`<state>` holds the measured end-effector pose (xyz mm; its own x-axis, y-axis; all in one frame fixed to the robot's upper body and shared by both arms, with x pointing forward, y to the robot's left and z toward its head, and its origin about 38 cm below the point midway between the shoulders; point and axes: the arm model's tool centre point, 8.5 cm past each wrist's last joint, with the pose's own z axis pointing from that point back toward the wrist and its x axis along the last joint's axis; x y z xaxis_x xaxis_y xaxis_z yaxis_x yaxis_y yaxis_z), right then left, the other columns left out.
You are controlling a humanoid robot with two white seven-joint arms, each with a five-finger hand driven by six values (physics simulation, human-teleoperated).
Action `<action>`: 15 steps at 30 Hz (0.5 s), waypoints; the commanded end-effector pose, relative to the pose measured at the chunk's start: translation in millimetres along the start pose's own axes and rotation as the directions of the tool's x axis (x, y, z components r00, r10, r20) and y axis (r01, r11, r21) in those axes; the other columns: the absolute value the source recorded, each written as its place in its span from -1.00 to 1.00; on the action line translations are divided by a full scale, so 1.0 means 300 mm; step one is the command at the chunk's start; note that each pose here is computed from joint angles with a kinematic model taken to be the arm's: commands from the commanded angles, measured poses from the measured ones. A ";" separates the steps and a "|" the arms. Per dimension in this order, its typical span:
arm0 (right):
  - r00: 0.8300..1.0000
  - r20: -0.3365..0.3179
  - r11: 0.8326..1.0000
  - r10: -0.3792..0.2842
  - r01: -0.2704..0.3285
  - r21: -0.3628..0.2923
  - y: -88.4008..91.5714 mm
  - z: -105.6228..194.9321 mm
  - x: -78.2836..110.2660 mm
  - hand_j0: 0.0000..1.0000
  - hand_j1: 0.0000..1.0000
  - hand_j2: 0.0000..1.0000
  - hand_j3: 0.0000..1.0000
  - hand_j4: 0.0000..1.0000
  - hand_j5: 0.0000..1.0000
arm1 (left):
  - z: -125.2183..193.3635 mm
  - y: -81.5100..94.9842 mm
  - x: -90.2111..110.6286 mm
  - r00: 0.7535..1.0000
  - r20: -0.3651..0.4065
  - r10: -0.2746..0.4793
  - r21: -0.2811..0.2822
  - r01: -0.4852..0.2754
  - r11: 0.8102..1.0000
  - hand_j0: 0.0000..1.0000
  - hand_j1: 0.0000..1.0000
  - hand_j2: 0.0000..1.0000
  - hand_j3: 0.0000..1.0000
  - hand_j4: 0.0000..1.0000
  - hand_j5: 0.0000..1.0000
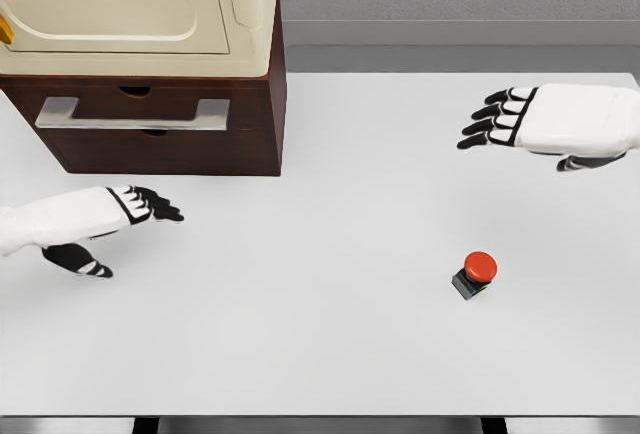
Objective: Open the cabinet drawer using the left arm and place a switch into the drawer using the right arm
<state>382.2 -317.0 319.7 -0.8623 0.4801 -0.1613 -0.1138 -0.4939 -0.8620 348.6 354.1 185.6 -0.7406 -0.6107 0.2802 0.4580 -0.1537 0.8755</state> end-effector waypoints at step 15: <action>0.998 0.013 0.992 -0.058 0.056 0.111 0.148 -0.014 0.033 1.00 1.00 1.00 1.00 1.00 1.00 | -0.046 0.242 0.147 0.983 0.176 -0.055 0.161 0.027 0.987 1.00 1.00 1.00 1.00 1.00 1.00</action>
<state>371.4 -328.5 278.5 -0.8636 0.4933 -0.1042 -0.2097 -0.5394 -0.8155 360.4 307.2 258.8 -0.8481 -0.4692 0.2461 0.3184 -0.0801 0.9446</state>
